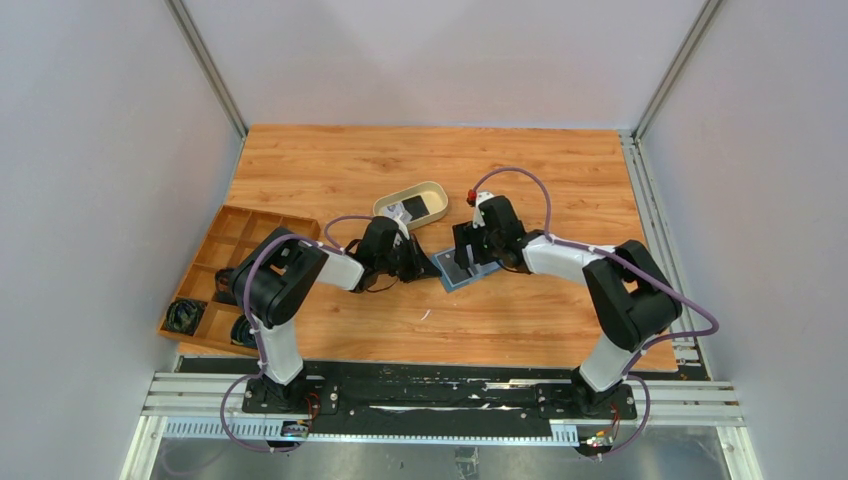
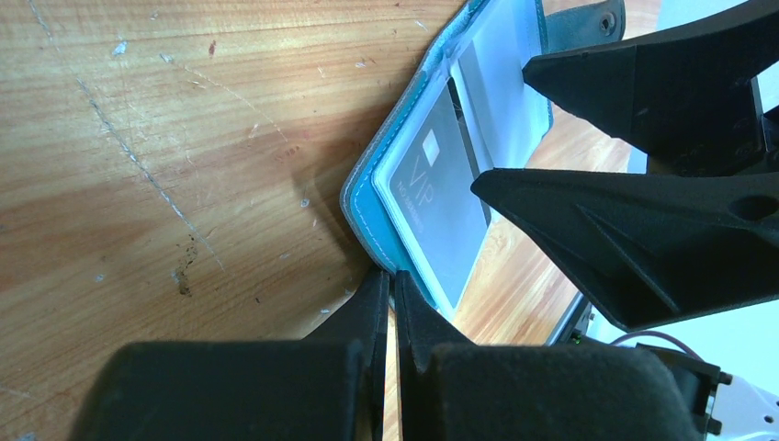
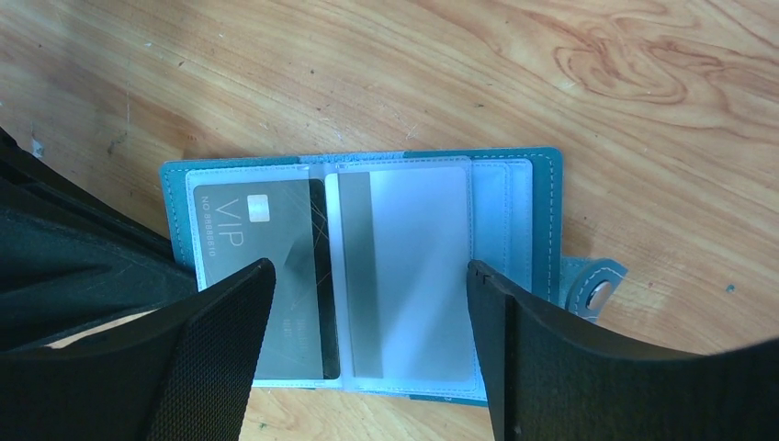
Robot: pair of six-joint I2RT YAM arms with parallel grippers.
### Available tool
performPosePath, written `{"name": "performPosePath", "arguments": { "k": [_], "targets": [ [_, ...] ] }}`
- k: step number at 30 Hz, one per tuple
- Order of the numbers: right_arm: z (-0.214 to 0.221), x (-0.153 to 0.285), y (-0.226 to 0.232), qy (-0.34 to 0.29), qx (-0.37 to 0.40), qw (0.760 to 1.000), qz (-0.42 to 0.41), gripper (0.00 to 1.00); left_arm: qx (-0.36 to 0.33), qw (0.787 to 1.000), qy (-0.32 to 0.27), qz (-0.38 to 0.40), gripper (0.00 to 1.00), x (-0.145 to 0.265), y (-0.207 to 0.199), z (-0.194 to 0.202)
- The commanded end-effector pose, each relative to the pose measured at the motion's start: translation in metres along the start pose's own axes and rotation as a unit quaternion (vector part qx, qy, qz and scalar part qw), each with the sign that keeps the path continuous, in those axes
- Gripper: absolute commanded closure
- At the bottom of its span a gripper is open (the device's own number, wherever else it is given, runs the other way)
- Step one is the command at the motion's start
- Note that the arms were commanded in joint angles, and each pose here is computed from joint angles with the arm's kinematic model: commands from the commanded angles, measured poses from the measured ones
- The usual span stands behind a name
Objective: Take the credit cards out of the card holder
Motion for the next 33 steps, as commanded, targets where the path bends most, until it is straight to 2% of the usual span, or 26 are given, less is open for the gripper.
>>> {"name": "performPosePath", "arguments": {
  "k": [1, 17, 23, 33],
  "targets": [
    [0.013, 0.003, -0.011, 0.02, -0.022, 0.999, 0.014, 0.2, 0.007, 0.998, 0.043, -0.041, 1.0, -0.002, 0.021, 0.022],
    [0.02, 0.004, -0.031, 0.012, -0.051, 0.998, 0.039, 0.2, 0.007, 0.998, 0.041, -0.037, 1.0, -0.002, 0.019, 0.02],
    [0.022, 0.003, -0.034, 0.015, -0.081, 0.997, 0.008, 0.2, 0.006, 0.998, 0.042, -0.037, 1.0, -0.002, 0.019, 0.02],
    [0.035, 0.006, -0.013, 0.039, -0.104, 0.988, -0.103, 0.23, 0.006, 0.998, 0.042, -0.038, 1.0, -0.003, 0.019, 0.019]
  ]
}}
Point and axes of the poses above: each gripper's point midway between its finger pads, its own x axis back along the fingers, its own y axis along the line the jaws close on, z = x × y, the point moved 7 cm from there along x, back along the fingers, and after that the axes turned 11 degrees about -x, right-handed, at the moved point
